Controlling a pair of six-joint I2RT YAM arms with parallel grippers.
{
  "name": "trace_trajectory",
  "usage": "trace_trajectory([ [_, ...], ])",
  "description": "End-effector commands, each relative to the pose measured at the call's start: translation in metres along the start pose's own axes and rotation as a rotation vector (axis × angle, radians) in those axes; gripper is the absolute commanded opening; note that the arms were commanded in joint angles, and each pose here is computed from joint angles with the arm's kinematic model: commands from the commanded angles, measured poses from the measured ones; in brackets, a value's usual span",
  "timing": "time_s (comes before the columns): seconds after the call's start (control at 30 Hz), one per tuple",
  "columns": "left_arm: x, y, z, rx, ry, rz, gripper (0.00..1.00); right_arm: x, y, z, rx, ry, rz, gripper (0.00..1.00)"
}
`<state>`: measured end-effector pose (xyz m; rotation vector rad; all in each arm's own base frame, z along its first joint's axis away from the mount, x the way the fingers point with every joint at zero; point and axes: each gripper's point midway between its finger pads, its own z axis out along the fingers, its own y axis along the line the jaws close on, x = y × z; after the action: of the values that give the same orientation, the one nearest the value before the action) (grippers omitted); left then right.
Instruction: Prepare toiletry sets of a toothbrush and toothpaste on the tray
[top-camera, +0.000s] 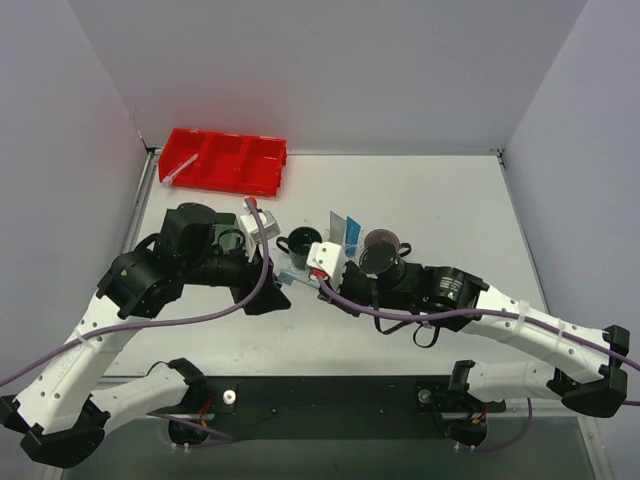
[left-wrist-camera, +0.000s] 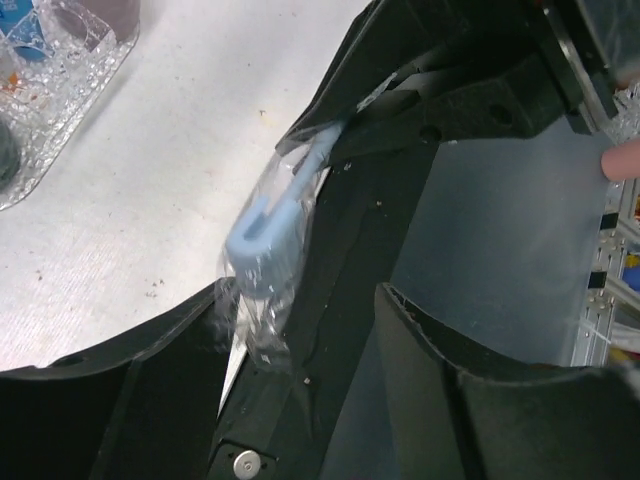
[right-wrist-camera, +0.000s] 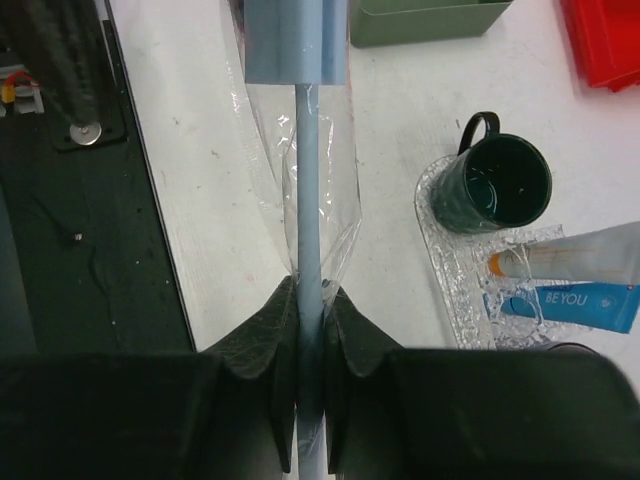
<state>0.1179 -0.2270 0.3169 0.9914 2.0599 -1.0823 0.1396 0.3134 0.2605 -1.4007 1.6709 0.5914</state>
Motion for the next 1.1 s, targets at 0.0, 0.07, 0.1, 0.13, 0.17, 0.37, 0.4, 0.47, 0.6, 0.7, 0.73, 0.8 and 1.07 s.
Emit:
trace_trajectory([
  [0.0, -0.027, -0.010, -0.006, 0.026, -0.149, 0.081, 0.72, -0.014, -0.018, -0.007, 0.110, -0.114, 0.068, 0.00],
  [0.07, -0.035, -0.006, -0.011, -0.015, -0.219, 0.119, 0.77, -0.015, -0.023, -0.007, 0.149, -0.154, 0.120, 0.00],
  [0.1, -0.046, -0.004, -0.014, -0.036, -0.283, 0.150, 0.82, -0.022, -0.030, -0.008, 0.190, -0.195, 0.146, 0.00],
  [0.13, -0.051, -0.003, -0.024, -0.074, -0.346, 0.166, 0.85, -0.024, -0.032, -0.010, 0.200, -0.223, 0.188, 0.00],
  [0.17, -0.055, -0.003, -0.028, -0.086, -0.394, 0.178, 0.87, -0.024, -0.032, -0.008, 0.202, -0.241, 0.212, 0.00],
  [0.37, -0.059, -0.016, -0.016, 0.091, -0.665, 0.133, 0.90, -0.066, -0.053, -0.023, 0.288, -0.505, 0.366, 0.00],
  [0.4, -0.069, -0.022, -0.020, 0.133, -0.734, 0.150, 0.90, -0.076, -0.056, -0.027, 0.293, -0.563, 0.390, 0.00],
  [0.47, -0.055, -0.011, 0.002, 0.165, -0.714, 0.047, 0.91, -0.084, -0.058, -0.032, 0.293, -0.625, 0.444, 0.00],
  [0.6, -0.053, -0.005, 0.019, 0.170, -0.762, -0.025, 0.91, -0.099, -0.061, -0.041, 0.278, -0.751, 0.505, 0.00],
  [0.7, -0.054, -0.011, 0.029, 0.194, -0.788, -0.044, 0.92, -0.100, -0.063, -0.040, 0.284, -0.773, 0.542, 0.00],
  [0.73, -0.054, -0.012, 0.035, 0.203, -0.784, -0.058, 0.92, -0.099, -0.062, -0.038, 0.282, -0.774, 0.547, 0.00],
  [0.8, -0.055, -0.022, 0.042, 0.236, -0.792, -0.063, 0.92, -0.099, -0.063, -0.037, 0.279, -0.777, 0.554, 0.00],
  [1.07, -0.060, -0.017, 0.059, 0.224, -0.807, -0.112, 0.88, -0.100, -0.057, -0.038, 0.245, -0.790, 0.569, 0.00],
])
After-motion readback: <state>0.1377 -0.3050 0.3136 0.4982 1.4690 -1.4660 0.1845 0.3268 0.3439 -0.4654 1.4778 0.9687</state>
